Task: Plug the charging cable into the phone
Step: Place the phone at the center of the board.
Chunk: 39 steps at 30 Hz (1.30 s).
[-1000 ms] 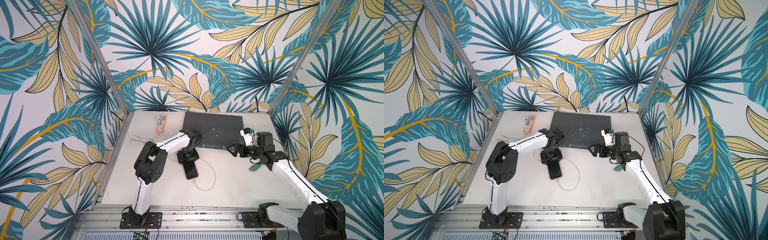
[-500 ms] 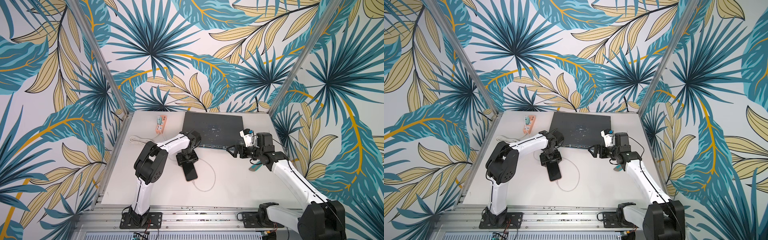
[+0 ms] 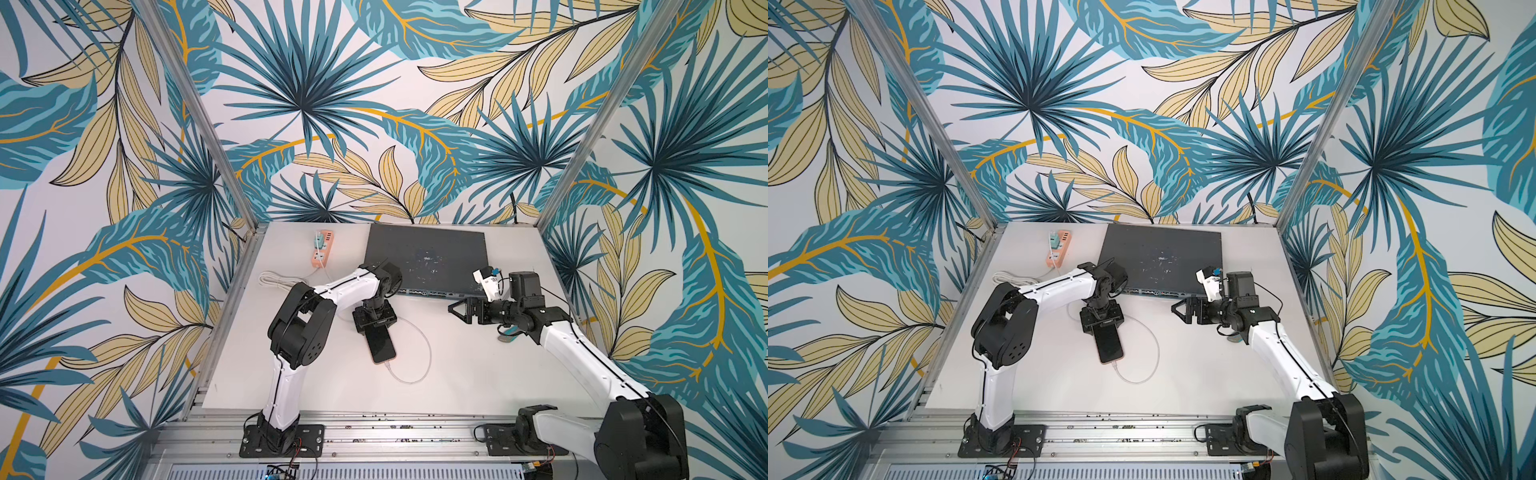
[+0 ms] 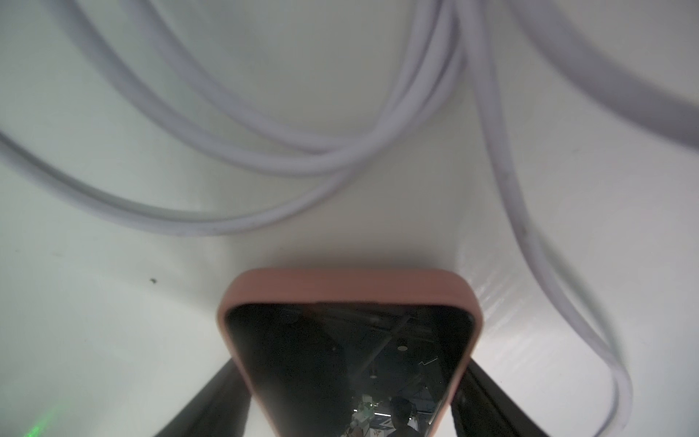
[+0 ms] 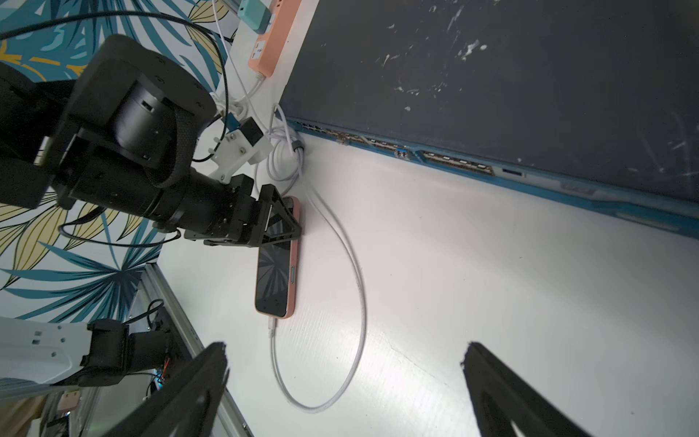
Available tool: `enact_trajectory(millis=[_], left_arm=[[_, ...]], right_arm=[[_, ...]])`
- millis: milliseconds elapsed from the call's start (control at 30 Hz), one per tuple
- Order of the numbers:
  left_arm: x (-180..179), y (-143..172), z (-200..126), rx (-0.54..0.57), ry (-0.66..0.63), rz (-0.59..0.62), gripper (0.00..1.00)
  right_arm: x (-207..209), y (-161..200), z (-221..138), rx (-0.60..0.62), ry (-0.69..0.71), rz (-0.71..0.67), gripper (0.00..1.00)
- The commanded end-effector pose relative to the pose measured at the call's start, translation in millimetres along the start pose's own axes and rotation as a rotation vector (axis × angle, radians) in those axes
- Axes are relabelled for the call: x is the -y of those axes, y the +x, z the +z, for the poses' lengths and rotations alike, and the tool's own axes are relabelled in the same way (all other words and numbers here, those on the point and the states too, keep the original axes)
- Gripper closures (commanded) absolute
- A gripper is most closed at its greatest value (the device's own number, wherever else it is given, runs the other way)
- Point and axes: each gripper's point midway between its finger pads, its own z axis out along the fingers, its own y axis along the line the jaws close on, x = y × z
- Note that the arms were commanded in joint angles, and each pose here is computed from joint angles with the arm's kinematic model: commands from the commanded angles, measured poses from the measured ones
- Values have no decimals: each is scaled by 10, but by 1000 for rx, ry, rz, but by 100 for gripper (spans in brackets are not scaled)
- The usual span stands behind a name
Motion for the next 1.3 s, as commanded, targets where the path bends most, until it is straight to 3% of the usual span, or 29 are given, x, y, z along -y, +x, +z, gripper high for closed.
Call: enact_trajectory(millis=[0,200,300,567,633,767,1267], left_arm=[[27,38,9,-17,11,1,100],[34,40,59,-29,9,3,86],[38,39,82,-35,9,1,73],[40,39,135,-47,8,4,60],[44,33,129,-47,11,3,48],[36,26,130,-45,9,-1,2],[-17,24,168,-57,3,-12,0]], right_arm=[[-63,165,70,-54,-88,33,1],[-50,209,74,-61,-88,42,0],[-47,223,79,-64,-88,47,0],[-19,224,72,-54,-68,53,0],[-14,226,71,-54,-65,56,0],[-12,220,68,-51,-62,57,0],[-7,199,80,-49,-63,57,0]])
